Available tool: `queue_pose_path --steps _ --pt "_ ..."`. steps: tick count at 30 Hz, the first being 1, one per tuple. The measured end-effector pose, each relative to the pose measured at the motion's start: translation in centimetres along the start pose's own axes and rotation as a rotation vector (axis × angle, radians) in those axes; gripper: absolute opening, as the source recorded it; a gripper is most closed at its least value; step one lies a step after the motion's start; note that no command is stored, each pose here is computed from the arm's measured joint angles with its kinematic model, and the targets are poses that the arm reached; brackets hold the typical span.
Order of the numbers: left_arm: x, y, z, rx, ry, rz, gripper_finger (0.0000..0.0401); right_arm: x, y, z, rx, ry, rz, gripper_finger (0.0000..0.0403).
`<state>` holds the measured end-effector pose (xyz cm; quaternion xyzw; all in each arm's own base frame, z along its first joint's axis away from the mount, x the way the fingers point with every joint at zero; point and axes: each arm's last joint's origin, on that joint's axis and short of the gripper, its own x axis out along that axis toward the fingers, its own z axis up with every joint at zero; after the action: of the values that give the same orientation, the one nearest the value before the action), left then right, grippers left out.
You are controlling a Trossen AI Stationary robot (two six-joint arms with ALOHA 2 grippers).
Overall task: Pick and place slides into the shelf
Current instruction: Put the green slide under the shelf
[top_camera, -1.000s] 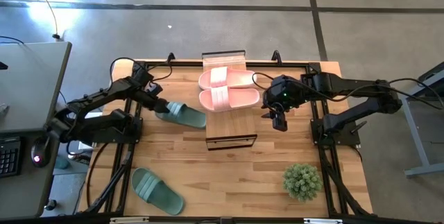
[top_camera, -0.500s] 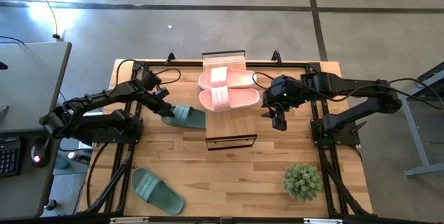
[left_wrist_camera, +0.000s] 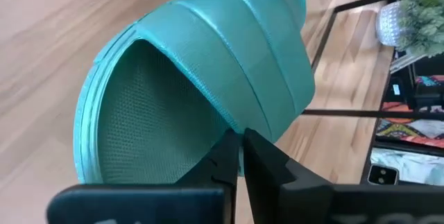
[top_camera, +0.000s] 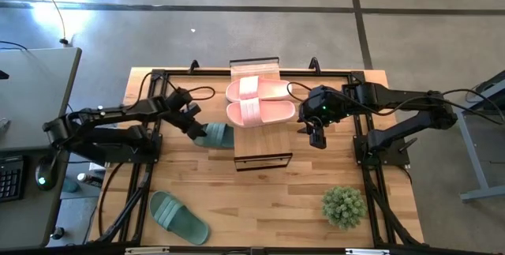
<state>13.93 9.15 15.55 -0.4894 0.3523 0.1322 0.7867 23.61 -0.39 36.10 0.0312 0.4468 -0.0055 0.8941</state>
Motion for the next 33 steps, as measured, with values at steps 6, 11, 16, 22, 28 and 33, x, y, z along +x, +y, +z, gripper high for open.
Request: queue_pose_path --steps 6,11,16,22,28,33 --pt "1.5 -0.3 0.0 -0.010 0.032 0.016 0.0012 0.0 0.0 0.0 0.000 0.000 0.000 0.0160" --pt "3.5 -0.8 0.6 0.020 0.029 -0.021 0.0012 0.0 0.0 0.0 0.000 0.001 0.000 0.0160" --pt "5.4 -1.1 1.1 0.029 0.012 -0.070 0.0012 0.0 0.0 0.0 0.001 0.001 0.000 0.0160" --pt "7.3 -1.4 1.2 0.036 0.014 -0.111 0.0012 0.0 0.0 0.0 0.003 0.001 0.000 0.0160" --pt "8.2 -1.9 1.7 0.074 -0.039 -0.172 0.0012 0.0 0.0 0.0 0.003 0.001 0.000 0.0160" --pt "8.2 -2.2 2.0 0.090 -0.079 -0.193 0.0012 0.0 0.0 0.0 0.006 0.001 0.000 0.0160"
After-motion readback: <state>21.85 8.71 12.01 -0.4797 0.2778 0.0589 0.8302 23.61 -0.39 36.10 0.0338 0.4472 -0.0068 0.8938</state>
